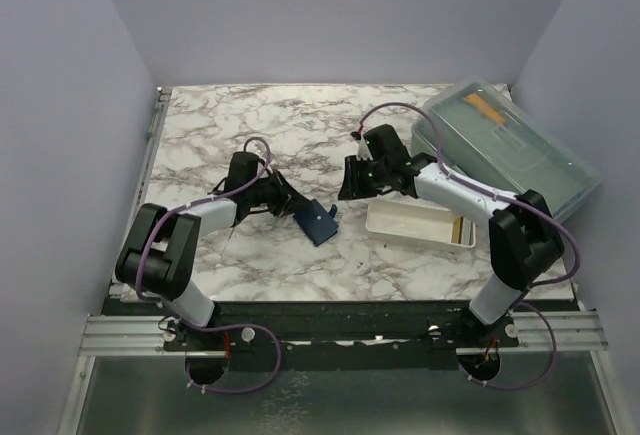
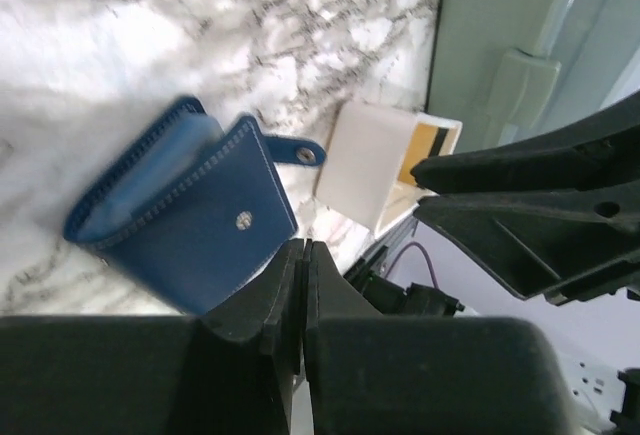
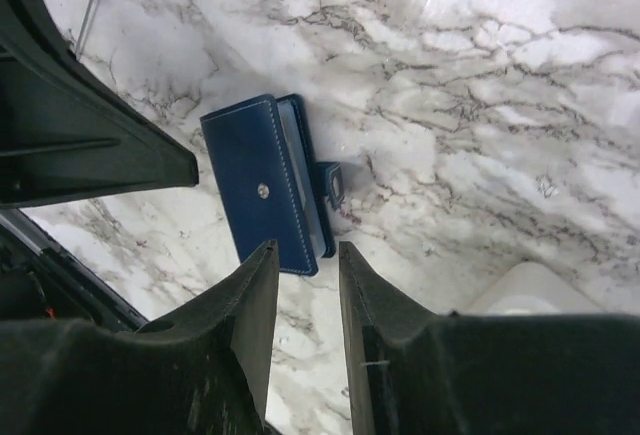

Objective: Put the credit cards into the card holder
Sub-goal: Close the card holder at the center of the board.

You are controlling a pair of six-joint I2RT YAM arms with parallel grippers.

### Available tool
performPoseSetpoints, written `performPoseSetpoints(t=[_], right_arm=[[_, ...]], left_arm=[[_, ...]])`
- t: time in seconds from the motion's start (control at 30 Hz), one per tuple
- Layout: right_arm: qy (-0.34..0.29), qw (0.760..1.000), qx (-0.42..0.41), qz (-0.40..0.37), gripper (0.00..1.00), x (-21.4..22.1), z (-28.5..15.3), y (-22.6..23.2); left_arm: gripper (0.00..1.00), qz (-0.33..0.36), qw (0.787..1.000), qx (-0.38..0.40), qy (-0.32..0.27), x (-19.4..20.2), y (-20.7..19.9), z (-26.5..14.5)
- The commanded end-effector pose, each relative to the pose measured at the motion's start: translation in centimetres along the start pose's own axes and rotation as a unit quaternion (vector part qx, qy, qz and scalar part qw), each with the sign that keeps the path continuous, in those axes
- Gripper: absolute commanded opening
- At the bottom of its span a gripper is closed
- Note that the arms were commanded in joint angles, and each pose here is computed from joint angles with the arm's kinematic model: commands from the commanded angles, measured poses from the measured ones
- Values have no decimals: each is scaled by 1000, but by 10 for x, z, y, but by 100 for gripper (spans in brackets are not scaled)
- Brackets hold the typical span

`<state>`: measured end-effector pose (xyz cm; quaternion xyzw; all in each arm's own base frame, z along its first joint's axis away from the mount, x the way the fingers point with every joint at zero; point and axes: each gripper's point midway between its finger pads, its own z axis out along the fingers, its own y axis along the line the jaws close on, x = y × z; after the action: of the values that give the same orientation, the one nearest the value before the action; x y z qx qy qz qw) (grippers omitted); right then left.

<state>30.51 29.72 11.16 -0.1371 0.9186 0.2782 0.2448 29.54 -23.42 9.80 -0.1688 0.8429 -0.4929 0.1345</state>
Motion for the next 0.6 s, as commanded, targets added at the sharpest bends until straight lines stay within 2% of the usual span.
performPoseSetpoints(t=[0.0, 0.1, 0.23, 0.57], right_arm=[[10, 999, -46, -22, 34, -4, 17, 2], [22, 998, -46, -22, 31, -1, 28, -1], [29, 998, -48, -25, 26, 2, 36, -4], [38, 998, -42, -25, 23, 5, 52, -13]], left_arm=[[4, 10, 1000, -11, -2, -13, 8, 23], [0, 2, 1000, -28, 1, -14, 22, 32], [0, -3, 999, -46, 0, -14, 35, 38], [0, -20, 997, -79, -1, -10, 61, 43]])
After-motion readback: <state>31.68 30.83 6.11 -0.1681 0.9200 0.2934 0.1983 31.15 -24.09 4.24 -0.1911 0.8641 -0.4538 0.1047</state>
